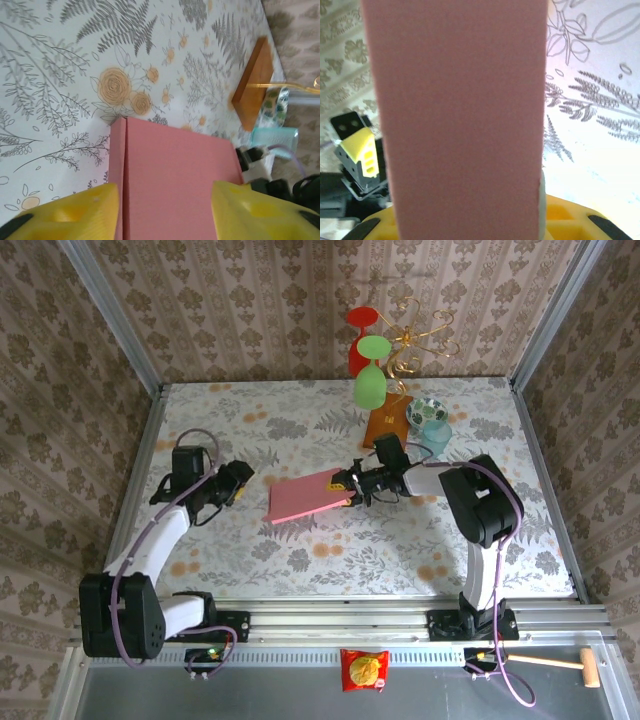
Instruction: Fold the paper box
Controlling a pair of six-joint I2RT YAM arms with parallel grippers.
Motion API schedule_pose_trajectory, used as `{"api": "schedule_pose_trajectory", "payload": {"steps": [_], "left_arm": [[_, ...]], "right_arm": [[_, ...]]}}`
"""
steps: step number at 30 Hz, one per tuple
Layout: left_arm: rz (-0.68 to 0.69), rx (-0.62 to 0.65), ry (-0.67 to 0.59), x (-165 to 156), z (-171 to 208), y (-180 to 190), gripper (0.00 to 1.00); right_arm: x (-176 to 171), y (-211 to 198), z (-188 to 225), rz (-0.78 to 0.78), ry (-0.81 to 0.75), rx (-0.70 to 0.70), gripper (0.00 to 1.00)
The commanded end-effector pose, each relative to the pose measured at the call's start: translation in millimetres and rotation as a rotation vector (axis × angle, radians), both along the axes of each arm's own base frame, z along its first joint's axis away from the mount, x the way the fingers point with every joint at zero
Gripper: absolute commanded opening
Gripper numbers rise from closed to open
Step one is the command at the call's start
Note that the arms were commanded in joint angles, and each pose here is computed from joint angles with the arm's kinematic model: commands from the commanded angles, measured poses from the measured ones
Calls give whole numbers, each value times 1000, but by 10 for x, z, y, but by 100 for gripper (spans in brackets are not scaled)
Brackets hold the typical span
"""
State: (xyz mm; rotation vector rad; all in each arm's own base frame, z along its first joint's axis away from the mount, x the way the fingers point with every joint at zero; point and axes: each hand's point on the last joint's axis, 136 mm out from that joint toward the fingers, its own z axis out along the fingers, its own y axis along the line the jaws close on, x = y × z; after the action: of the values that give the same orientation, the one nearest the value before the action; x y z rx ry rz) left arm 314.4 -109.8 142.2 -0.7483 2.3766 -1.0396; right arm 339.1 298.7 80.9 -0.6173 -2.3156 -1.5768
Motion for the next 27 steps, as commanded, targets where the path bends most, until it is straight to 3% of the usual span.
{"api": "schedule_pose_trajectory", "payload": {"steps": [1,5,8,12,27], "left_arm": [[185,-109,112,-35,-89,126,57],[286,-209,243,-93,-214,105,62],[320,-231,408,-231,-365,54,65],[351,-366,557,-284,-533,-155,66],[380,-568,682,-184,-643,-803,65]], "right_arm": [[-53,-85,64,-119,248,-26,32],[-133,-135,195,-139,353,-42,33],[-174,-187,248,-151,416,-44,32],[-251,-217,257,-136,485,-49,33],[-238,-254,169,-154,583,-38,31]]}}
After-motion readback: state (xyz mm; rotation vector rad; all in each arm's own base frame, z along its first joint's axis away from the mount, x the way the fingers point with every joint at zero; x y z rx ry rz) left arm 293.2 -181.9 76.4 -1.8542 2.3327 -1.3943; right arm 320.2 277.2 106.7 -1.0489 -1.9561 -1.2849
